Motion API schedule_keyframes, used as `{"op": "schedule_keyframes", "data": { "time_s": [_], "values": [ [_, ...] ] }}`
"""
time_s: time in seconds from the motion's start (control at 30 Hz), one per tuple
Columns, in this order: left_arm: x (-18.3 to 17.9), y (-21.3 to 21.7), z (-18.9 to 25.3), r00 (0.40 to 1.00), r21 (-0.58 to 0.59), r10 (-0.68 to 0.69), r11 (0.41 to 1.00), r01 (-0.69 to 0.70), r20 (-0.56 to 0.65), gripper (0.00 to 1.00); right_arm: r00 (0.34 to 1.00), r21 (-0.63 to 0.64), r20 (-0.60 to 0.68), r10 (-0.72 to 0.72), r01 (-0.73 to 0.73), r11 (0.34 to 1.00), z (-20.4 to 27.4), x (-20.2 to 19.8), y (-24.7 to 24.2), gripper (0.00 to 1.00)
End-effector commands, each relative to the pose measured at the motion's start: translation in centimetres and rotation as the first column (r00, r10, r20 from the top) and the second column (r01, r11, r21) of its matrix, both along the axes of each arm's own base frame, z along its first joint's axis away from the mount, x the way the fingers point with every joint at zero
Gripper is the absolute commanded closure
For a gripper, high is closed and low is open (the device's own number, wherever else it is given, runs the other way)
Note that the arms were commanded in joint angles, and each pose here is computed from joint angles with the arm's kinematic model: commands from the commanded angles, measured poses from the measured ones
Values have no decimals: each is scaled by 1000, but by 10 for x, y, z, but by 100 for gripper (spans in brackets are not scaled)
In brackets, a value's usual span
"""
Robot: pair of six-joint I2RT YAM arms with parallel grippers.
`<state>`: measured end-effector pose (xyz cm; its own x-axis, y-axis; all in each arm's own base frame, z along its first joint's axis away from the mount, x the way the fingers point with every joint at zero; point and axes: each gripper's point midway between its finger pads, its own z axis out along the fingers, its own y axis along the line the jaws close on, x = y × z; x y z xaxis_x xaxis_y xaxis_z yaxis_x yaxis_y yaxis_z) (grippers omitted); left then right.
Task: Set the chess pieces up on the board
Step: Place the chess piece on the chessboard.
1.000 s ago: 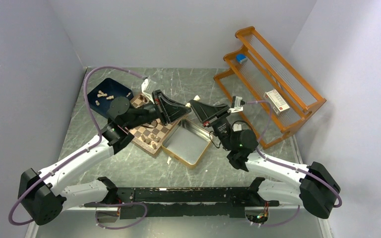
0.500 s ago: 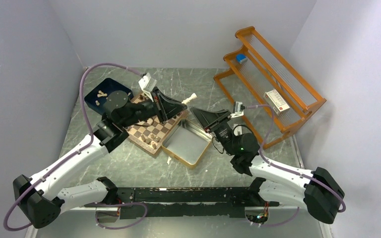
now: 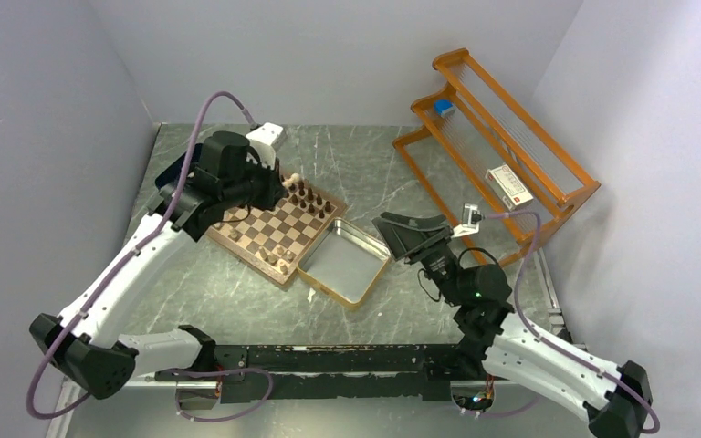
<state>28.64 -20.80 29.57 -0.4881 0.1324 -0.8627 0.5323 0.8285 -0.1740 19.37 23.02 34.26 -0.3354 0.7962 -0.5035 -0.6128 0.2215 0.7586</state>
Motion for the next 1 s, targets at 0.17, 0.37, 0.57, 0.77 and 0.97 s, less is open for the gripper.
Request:
{"op": "schedule_keyframes", "data": {
  "time_s": [0.17, 0.37, 0.57, 0.77, 0.97],
  "values": [
    [2, 87, -76, 971, 529, 177, 846, -68, -159, 95, 987, -265, 114, -112, 139, 954, -10, -5, -25, 0],
    [-6, 109, -109, 951, 681, 178, 731, 45, -253, 95, 985, -321, 138, -107, 147, 936, -11, -8, -27, 0],
    [-13, 127, -125, 941, 763, 180, 637, 112, -288, 95, 989, -320, 124, -84, 120, 940, -17, -10, -24, 0],
    [-31, 129, -152, 900, 766, 123, 580, 277, -418, 95, 990, -323, 123, -68, 104, 941, -11, -11, -20, 0],
    [-31, 132, -170, 867, 778, 135, 521, 350, -481, 95, 987, -302, 142, -81, 121, 946, 0, -12, -24, 0]
  ]
}}
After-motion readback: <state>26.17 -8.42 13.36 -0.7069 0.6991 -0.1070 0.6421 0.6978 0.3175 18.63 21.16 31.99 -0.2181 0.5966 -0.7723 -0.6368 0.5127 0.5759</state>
